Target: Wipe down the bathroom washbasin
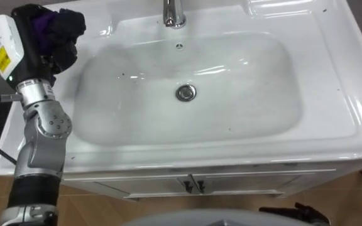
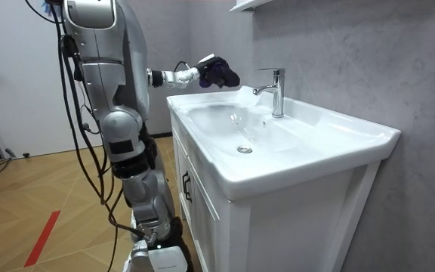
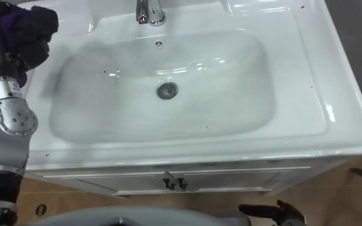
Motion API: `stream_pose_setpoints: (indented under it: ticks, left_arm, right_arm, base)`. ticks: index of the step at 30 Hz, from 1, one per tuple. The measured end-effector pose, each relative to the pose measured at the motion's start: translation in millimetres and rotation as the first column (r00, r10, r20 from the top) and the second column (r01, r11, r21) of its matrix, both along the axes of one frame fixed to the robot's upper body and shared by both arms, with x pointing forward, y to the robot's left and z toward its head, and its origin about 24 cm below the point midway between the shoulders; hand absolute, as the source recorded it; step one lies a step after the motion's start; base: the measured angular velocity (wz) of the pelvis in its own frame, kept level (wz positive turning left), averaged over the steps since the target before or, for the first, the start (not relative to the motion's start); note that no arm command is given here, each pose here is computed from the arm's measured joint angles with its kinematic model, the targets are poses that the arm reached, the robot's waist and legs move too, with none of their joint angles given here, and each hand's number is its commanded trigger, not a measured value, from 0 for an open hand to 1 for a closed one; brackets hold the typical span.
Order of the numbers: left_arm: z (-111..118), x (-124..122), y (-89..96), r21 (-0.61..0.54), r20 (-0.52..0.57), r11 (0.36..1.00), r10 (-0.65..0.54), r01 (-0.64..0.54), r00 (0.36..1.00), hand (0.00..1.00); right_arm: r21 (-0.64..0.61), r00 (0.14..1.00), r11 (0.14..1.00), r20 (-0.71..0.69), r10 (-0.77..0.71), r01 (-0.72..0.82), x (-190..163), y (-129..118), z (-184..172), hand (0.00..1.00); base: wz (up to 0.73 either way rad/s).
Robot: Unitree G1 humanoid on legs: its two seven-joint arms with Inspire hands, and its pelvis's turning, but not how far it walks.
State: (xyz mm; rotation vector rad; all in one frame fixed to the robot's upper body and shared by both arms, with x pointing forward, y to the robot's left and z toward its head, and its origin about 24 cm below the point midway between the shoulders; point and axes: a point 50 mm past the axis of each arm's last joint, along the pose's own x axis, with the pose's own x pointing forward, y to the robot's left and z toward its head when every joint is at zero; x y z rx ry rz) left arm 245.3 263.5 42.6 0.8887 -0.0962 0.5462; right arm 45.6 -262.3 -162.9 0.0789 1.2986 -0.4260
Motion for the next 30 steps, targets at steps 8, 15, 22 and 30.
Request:
stream_pose_setpoints:
  ticks: [8, 15, 22, 30]
  left_arm:
    - [-1, -6, 4.9, 0.000, -0.001, 1.000, 0.020, -0.020, 1.000, 1.00]
    - [-45, -38, 22.7, -0.014, -0.223, 0.993, 0.110, -0.116, 0.969, 1.00]
    - [-62, -56, 30.4, -0.070, -0.309, 0.983, 0.143, -0.172, 0.940, 1.00]
    - [-65, -59, 31.9, -0.078, -0.323, 0.979, 0.152, -0.186, 0.934, 0.71]
  right_arm:
    - [0.013, 1.000, 1.000, 0.007, 0.010, -0.010, 1, 2, 0, 0.00]
    - [0.019, 1.000, 1.000, 0.001, 0.006, -0.006, -1, 2, -1, 0.00]
    - [0.028, 1.000, 1.000, -0.003, 0.002, -0.002, -3, 3, -1, 0.00]
    - [0.025, 1.000, 1.000, -0.010, -0.001, 0.001, -6, 2, -1, 0.00]
  base:
    - [0.08]
    - [0.08]
    - [0.01]
    - [0.00]
